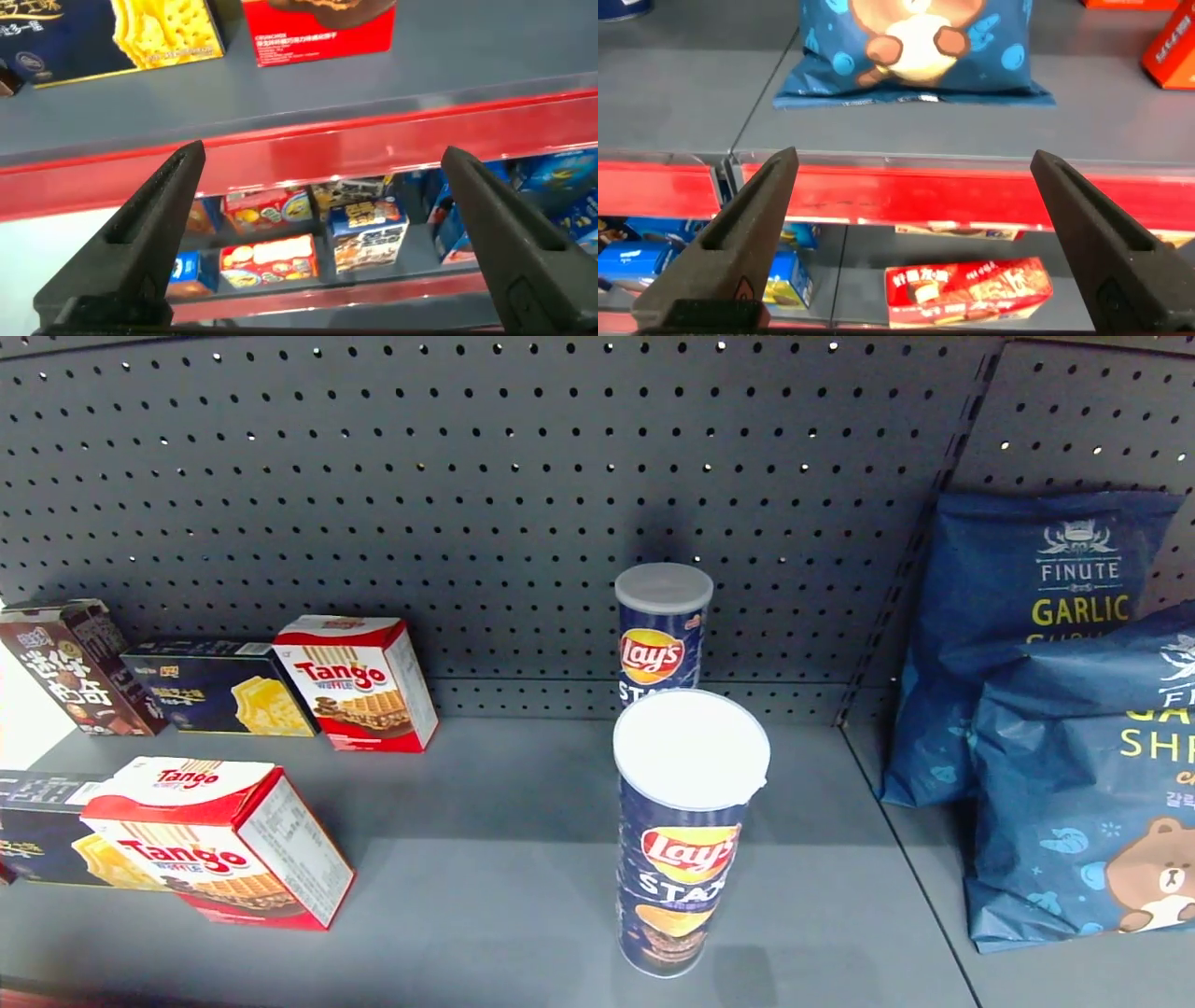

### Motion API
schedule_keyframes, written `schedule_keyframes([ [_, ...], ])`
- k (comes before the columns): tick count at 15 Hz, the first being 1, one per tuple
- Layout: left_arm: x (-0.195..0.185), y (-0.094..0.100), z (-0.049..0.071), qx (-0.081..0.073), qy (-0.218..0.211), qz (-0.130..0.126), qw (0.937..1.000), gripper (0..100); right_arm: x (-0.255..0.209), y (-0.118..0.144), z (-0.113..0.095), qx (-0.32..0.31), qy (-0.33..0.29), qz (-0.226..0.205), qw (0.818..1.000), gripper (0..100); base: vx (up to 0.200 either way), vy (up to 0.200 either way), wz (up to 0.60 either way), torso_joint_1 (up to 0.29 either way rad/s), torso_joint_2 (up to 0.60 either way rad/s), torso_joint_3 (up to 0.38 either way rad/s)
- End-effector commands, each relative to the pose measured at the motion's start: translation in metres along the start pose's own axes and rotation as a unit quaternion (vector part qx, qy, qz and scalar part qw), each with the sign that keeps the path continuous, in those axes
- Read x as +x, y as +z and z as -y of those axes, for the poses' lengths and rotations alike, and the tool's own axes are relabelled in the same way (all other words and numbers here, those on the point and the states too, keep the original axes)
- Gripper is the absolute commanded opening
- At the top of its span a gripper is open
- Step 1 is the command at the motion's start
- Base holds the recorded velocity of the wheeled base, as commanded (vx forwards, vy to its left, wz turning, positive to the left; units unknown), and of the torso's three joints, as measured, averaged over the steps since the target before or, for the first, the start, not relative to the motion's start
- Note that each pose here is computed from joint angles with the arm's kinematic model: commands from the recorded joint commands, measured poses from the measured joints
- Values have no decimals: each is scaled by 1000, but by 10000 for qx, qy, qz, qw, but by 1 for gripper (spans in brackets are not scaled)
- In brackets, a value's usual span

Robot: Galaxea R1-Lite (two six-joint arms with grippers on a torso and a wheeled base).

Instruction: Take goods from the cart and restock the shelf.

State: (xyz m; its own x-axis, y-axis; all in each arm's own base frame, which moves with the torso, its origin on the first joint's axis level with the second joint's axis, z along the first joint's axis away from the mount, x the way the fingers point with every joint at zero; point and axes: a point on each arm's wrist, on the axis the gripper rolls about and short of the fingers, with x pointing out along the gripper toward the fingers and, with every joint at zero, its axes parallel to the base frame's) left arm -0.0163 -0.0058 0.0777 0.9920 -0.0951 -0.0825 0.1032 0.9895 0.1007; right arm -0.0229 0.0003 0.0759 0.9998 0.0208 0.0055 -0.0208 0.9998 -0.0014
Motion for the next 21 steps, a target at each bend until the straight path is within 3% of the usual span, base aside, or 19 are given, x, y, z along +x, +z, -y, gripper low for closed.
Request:
schedule_keyframes([
  [1,0,0,0,-76,7,5,10000,100,0,0,0,-1,3,-5,10000,100,0,0,0,0,0,0],
  [8,0,0,0,-131,83,-3,9999,100,0,0,0,-1,3,3,10000,100,0,0,0,0,0,0],
  [10,-2,-1,-2,-69,-473,116,9988,100,0,0,0,-1,3,-5,10000,100,0,0,0,0,0,0],
  [11,-2,-1,-2,-80,-371,137,9992,100,0,0,0,-1,3,3,10000,100,0,0,0,0,0,0],
  [12,-6,-3,-1,-44,-305,413,9987,100,0,1,0,-2,3,18,10000,100,0,0,0,0,0,0],
  [21,-7,-3,-1,-38,-316,452,9985,100,0,0,0,-9,11,3,10000,100,0,0,0,0,0,0],
])
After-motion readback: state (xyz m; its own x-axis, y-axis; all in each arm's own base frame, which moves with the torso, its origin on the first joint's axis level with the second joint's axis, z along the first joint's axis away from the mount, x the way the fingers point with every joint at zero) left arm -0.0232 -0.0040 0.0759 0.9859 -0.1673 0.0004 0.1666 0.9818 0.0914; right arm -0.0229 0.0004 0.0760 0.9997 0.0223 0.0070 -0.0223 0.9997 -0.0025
